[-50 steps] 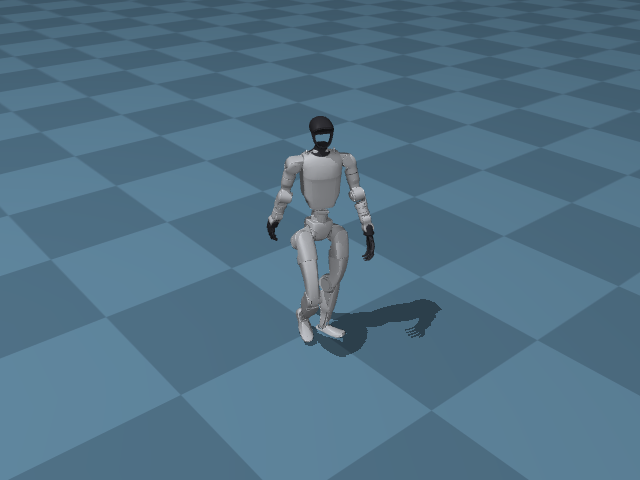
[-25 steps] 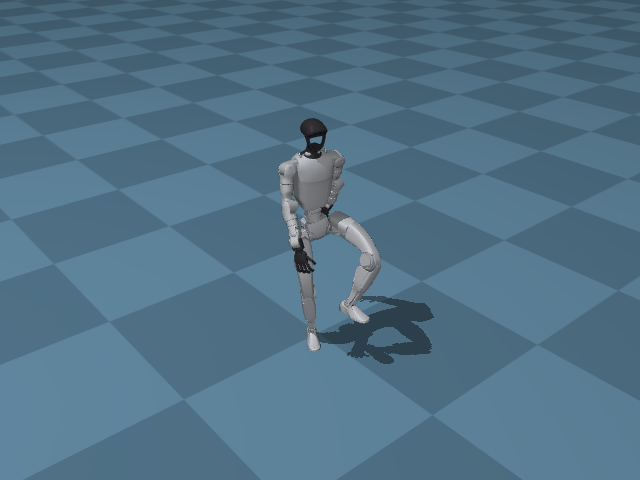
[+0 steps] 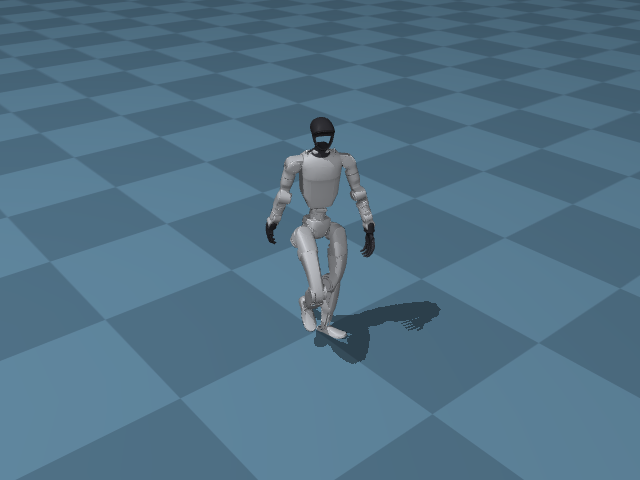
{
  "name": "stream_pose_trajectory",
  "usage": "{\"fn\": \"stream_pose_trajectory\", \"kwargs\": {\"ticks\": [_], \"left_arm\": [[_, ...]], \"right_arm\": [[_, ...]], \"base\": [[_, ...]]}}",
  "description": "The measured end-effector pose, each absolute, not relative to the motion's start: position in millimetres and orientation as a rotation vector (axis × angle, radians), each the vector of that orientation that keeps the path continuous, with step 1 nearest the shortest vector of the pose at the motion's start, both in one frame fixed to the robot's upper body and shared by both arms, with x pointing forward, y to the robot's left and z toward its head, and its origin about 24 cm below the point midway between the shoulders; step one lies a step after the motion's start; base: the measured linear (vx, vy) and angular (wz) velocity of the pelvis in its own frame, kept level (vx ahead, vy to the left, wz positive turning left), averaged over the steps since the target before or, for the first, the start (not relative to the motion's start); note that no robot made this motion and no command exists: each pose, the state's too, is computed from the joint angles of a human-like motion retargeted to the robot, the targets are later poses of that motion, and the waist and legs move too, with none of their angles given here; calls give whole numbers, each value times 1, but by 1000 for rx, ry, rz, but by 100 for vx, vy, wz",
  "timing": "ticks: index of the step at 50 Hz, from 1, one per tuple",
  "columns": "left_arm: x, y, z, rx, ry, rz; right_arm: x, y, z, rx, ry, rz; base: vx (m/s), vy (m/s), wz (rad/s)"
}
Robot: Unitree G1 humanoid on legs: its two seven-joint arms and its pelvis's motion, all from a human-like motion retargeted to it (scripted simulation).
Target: In place motions
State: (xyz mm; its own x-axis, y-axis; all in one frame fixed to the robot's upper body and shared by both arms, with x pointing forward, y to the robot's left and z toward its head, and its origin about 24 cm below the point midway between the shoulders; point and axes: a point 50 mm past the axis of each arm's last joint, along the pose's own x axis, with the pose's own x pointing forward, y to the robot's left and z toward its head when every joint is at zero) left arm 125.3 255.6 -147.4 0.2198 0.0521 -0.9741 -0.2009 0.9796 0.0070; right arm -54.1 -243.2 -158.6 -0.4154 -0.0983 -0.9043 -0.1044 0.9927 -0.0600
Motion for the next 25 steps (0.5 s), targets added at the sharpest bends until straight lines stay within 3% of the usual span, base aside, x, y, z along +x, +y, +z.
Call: {"fn": "stream_pose_trajectory", "kwargs": {"ticks": [5,9,13,20,25], "left_arm": [[136,262,-144,77,1248,237],[131,249,-150,27,1251,203],[84,222,-168,-92,1394,169],[-40,194,-176,-255,1715,254],[-67,190,-170,-308,1834,301]], "right_arm": [[-103,-247,-147,-175,2133,-9],[-103,-240,-150,-192,2124,70],[-95,-233,-156,-213,2064,106],[-40,-222,-171,-312,1872,145],[68,-219,-168,-361,1645,251]], "base": [[13,-3,-3],[4,-2,-32],[20,-6,-57],[16,-10,5],[-49,-11,7]]}}
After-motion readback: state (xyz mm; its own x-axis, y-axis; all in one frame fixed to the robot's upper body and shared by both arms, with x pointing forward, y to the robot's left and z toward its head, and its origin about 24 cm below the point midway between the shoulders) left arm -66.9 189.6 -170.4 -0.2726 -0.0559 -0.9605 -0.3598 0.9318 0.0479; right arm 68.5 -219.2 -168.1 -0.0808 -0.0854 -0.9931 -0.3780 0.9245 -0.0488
